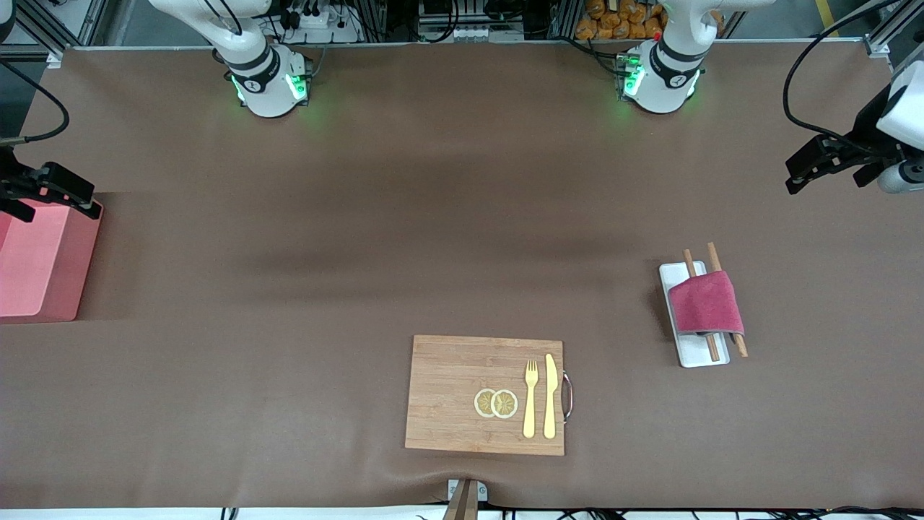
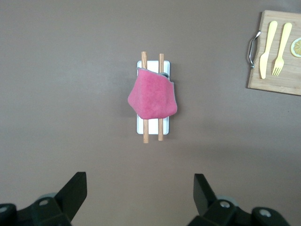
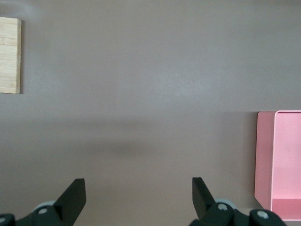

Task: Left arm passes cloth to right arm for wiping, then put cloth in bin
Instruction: 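Move the left gripper down toward the pink cloth on the tray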

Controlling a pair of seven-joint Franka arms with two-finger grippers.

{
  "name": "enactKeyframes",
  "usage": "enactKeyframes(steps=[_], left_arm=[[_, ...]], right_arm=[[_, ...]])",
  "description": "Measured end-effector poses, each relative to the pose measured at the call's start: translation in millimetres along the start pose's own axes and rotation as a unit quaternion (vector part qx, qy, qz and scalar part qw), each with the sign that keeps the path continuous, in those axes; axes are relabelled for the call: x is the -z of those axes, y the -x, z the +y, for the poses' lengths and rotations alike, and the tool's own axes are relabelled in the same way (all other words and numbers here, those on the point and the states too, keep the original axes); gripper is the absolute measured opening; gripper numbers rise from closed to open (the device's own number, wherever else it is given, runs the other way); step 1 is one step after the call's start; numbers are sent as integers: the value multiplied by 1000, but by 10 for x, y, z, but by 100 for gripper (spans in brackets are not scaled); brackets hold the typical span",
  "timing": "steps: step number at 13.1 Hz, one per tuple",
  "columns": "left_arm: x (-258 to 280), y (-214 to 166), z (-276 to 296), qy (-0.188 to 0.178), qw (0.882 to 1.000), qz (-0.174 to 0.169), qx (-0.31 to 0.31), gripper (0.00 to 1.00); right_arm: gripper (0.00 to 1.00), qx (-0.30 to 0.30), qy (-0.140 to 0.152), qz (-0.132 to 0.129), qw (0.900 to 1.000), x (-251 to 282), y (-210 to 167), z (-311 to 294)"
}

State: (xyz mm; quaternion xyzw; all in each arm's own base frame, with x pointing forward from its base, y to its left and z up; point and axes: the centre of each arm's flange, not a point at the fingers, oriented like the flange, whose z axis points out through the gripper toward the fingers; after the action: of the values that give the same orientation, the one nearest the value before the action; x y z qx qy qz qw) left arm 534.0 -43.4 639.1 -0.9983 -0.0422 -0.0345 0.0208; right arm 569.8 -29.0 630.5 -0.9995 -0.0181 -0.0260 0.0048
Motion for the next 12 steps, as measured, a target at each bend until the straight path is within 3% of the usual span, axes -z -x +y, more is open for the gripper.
enactKeyframes(steps=[7,10,12], left_arm=[[-150,-61,-8,-7,999,-44,2,100],[-541,-212,41,-11,998,-70,0,100],[-899,-316,67,-8,998,-58,-1,100]], right_arm=[[100,0,0,-1,1000,-5,-1,-2],[100,0,-1,-7,1000,-77,-28,0],[100,0,-1,-10,1000,-117,-46,1]])
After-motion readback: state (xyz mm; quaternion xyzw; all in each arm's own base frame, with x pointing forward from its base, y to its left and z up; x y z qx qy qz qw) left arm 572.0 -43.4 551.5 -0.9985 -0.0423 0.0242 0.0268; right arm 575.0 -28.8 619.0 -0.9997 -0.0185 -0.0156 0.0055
